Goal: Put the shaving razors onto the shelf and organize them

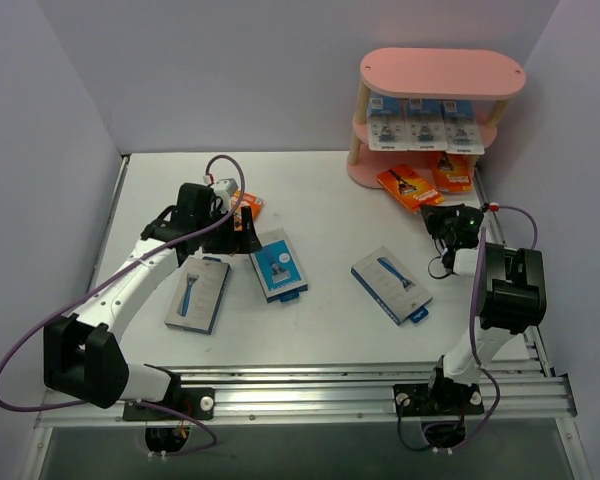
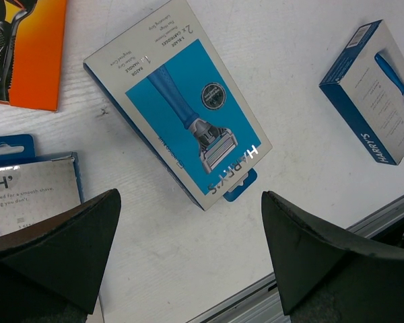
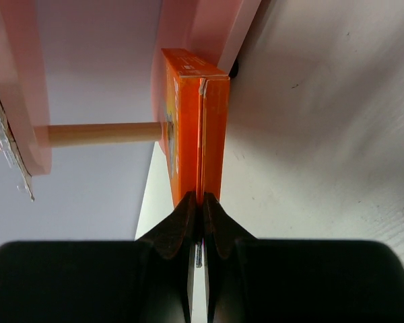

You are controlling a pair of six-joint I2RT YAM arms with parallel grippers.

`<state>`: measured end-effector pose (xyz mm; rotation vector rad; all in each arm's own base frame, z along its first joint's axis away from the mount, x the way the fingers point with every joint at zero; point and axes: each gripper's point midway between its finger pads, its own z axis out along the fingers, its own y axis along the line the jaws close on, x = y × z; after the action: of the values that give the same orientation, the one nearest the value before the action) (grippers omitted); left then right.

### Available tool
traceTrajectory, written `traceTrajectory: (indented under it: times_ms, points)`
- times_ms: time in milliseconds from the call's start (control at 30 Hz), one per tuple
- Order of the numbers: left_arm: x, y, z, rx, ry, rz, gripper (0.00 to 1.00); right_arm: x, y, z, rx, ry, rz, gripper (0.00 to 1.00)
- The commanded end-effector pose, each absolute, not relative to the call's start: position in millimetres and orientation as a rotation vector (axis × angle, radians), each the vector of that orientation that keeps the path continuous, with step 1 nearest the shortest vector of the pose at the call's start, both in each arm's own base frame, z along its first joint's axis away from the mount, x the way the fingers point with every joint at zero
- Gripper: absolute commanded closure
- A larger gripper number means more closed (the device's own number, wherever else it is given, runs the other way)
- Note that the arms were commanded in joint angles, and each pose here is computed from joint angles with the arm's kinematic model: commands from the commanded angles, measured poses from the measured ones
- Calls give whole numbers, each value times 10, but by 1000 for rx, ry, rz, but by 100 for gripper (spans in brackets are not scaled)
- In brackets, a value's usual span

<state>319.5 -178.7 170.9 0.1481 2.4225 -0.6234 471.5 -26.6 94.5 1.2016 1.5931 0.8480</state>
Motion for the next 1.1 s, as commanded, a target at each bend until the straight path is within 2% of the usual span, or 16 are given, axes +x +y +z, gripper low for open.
traceTrajectory:
  times_ms: [0,333,1067]
  points:
    - [3292,-1887,1875,167,2362,-676,6,4820,-401,1150,1200,1474,854,100]
    - [3290,-1915,1836,167,2374,-695,5,4919,-478,1078,1287,1353,866,100]
    - [3287,-1949,1753,168,2398,-711,5,5292,-231,1000,1378,1193,878,100]
